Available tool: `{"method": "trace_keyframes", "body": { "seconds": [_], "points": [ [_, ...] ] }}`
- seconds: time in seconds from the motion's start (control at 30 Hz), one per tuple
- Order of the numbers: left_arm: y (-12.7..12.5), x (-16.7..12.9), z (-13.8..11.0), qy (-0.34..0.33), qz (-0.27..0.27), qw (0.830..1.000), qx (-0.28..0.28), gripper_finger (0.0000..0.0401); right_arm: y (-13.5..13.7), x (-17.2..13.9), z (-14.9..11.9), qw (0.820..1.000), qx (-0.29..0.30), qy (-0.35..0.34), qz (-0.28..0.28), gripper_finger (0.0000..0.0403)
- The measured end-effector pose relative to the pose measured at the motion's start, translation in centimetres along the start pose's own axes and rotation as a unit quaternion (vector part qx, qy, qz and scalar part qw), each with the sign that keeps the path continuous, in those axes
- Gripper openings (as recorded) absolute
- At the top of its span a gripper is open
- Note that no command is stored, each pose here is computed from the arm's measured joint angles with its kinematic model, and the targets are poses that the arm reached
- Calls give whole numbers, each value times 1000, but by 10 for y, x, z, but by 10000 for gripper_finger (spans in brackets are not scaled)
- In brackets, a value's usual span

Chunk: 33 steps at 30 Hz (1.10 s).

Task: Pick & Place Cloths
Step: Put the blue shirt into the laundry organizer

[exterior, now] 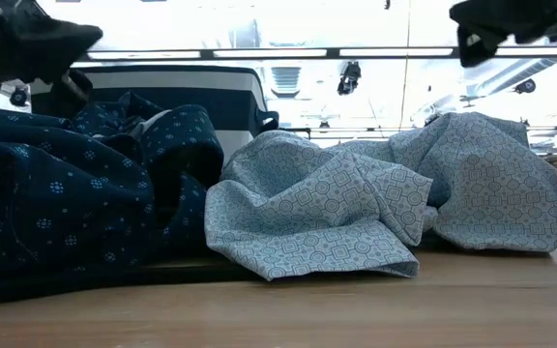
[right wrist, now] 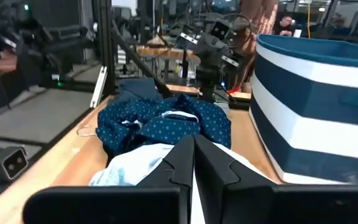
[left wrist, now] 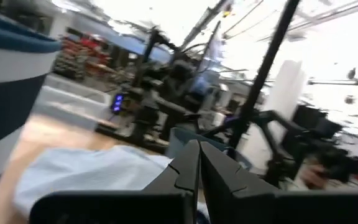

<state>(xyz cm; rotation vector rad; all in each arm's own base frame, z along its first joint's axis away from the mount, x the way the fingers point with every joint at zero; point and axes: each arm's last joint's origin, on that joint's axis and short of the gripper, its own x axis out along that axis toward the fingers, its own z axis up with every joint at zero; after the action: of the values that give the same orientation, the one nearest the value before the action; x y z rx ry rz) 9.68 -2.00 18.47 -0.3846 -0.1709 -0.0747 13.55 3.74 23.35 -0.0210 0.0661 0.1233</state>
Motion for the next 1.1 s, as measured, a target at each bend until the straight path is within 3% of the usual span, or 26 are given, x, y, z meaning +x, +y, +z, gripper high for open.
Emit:
{"method": "trace_keyframes", "body": {
  "seconds": [0.17,0.33,0.5,0.67,0.93,1.1],
  "points": [
    [-4,0,18,-51,14,998,-24,19,-2,-12,-12,1000,5,-20,0,8],
    [-13,6,29,-25,-8,999,-26,31,-3,-15,-25,1000,8,-16,0,8],
    [-29,23,47,7,-28,999,-17,77,-2,-15,-38,1000,31,1,1,8],
    [-48,51,65,43,-32,998,41,144,-2,-14,-52,999,49,19,0,8],
    [-81,89,91,179,-22,975,128,265,-2,-14,-72,996,89,25,-2,9],
    [-99,105,84,310,15,943,118,291,-2,-15,-79,996,88,32,-3,9]
  ]
}}
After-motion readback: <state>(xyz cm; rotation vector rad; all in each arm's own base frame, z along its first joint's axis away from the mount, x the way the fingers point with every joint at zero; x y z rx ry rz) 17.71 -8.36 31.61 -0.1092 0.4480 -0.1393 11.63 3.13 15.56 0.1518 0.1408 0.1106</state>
